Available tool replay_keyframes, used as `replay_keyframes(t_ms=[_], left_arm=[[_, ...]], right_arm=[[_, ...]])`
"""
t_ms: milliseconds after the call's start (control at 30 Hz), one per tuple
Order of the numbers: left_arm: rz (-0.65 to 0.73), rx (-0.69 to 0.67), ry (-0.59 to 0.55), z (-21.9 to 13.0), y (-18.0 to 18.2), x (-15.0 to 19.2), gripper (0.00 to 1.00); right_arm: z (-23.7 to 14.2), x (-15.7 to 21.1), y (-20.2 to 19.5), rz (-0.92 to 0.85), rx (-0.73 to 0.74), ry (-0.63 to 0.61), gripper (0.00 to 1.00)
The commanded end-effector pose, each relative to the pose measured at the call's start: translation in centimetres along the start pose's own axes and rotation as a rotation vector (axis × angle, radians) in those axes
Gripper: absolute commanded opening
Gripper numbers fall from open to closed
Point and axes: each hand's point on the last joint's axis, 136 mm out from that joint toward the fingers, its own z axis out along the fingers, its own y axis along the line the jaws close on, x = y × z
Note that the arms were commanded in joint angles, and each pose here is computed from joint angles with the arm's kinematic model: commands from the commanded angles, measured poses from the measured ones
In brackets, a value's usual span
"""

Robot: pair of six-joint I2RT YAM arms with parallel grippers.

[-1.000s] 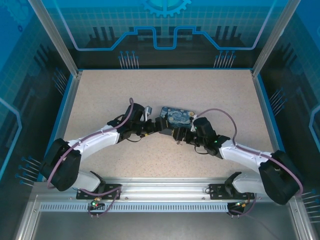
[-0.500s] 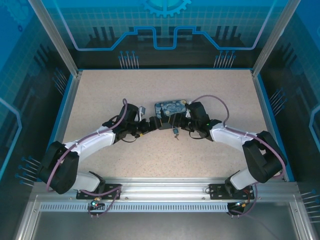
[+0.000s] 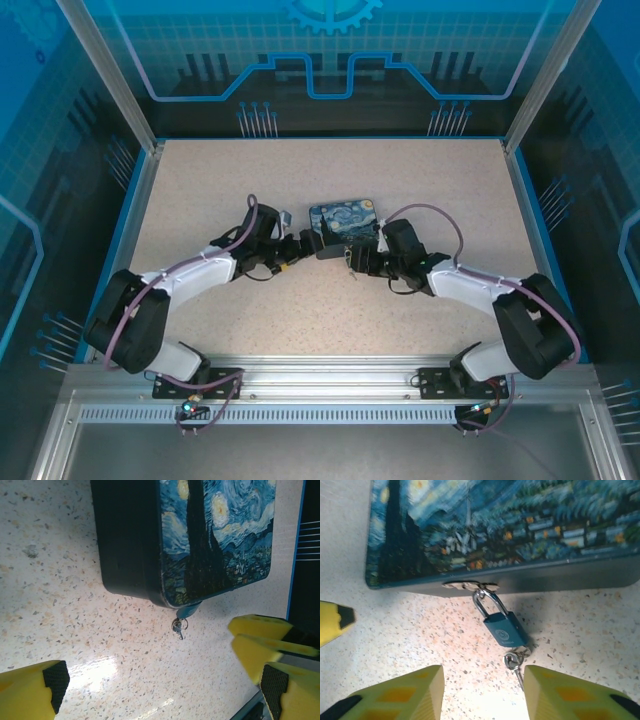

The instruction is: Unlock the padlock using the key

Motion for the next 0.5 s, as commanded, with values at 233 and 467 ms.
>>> replay_keyframes(t_ms=[233,467], left_arm=[[0.007,0.051,-0.014,-0.2,-2.0,-1.4,0.99],[0.008,0.046,-0.005,-0.1,-2.0,-1.5,0.99]], right_arm=[[2.0,0.7,-1.3,-0.112,-0.01,0.01,0.52],[3.3,0.8,-1.4,-0.109,-0.032,0.022,0.56]])
